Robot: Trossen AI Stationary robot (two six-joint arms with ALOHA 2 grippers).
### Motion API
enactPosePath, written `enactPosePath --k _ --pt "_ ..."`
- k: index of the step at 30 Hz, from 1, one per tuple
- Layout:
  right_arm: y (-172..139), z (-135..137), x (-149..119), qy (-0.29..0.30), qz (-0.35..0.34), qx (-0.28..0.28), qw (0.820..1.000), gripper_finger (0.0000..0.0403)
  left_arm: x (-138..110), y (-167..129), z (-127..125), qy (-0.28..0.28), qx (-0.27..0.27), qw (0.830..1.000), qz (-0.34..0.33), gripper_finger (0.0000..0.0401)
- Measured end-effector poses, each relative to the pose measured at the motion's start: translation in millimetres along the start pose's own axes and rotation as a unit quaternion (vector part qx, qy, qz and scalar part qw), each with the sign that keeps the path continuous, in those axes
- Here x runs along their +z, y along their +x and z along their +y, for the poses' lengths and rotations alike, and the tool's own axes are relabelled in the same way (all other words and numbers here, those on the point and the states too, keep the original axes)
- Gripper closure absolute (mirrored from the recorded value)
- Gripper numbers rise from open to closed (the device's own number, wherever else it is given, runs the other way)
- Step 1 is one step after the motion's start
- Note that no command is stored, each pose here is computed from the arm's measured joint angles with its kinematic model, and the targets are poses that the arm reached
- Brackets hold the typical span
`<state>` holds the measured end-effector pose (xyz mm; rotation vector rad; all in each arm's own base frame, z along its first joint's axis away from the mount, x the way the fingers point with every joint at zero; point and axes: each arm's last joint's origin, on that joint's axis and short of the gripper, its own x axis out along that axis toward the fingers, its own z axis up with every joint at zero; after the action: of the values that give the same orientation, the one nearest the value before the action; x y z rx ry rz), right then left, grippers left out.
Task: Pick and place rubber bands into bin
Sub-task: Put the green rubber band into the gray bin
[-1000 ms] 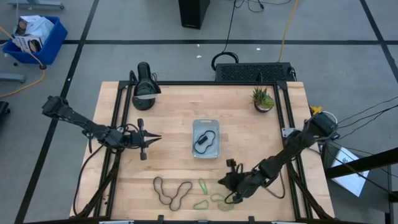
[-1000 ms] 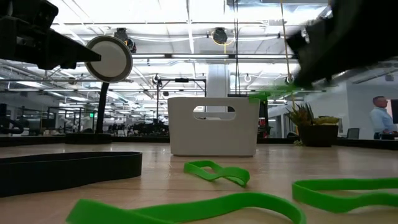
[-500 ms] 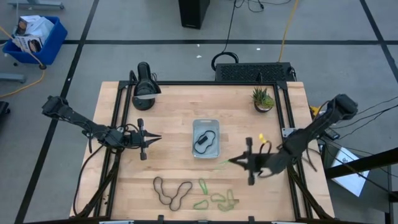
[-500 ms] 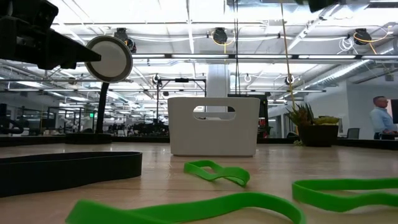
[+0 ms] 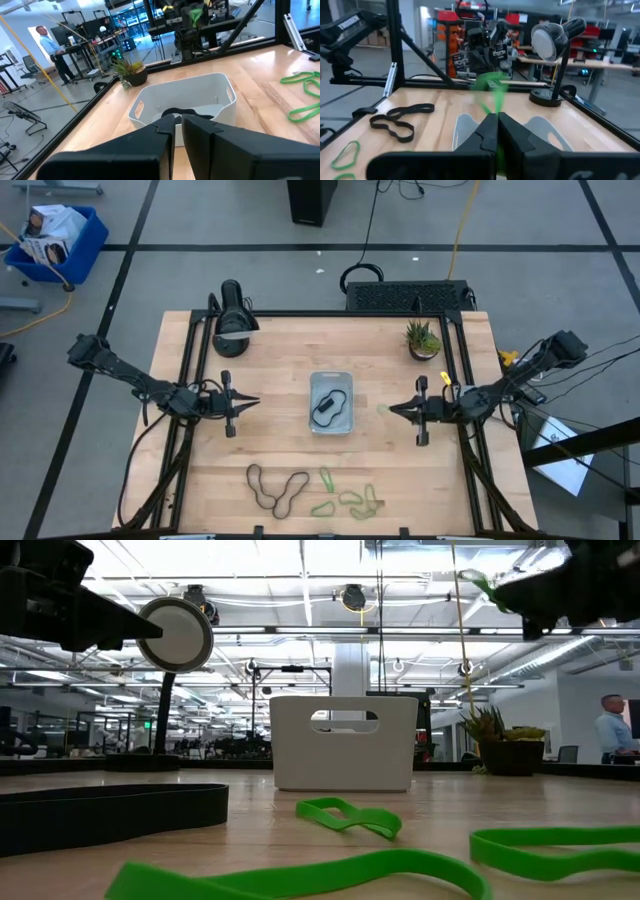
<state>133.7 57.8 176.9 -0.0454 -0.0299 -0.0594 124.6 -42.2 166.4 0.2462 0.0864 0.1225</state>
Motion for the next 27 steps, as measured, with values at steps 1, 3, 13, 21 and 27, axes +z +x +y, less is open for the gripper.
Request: enactPosePath --k 1,3,13,21,27 --pt "-2.6 -1.5 -4.1 0.001 -0.006 -0.001 1.0 0.0403 0.0 0.0 0.0 0.0 0.0 1.0 0.0 0.0359" --pt "-3.9 -3.2 -1.5 0.011 -0.03 -0.009 0.999 0.0403 0.1 0.0 0.0 0.001 0.0 1.0 0.0 0.0359" --pt "-4.6 -4.8 1.5 0.016 -0.048 -0.02 0.998 0.0403 0.1 0.1 0.2 0.009 0.001 1.0 0.0 0.0359" --pt "2.1 -3.0 -6.6 -0.012 0.005 -0.022 1.0 0.0403 0.1 0.1 0.1 0.013 0.001 1.0 0.0 0.0359" --pt "49.6 8.8 25.3 -0.04 0.057 -0.03 0.997 0.0403 1.2 0.1 0.4 0.011 0.002 1.0 -0.005 0.0359"
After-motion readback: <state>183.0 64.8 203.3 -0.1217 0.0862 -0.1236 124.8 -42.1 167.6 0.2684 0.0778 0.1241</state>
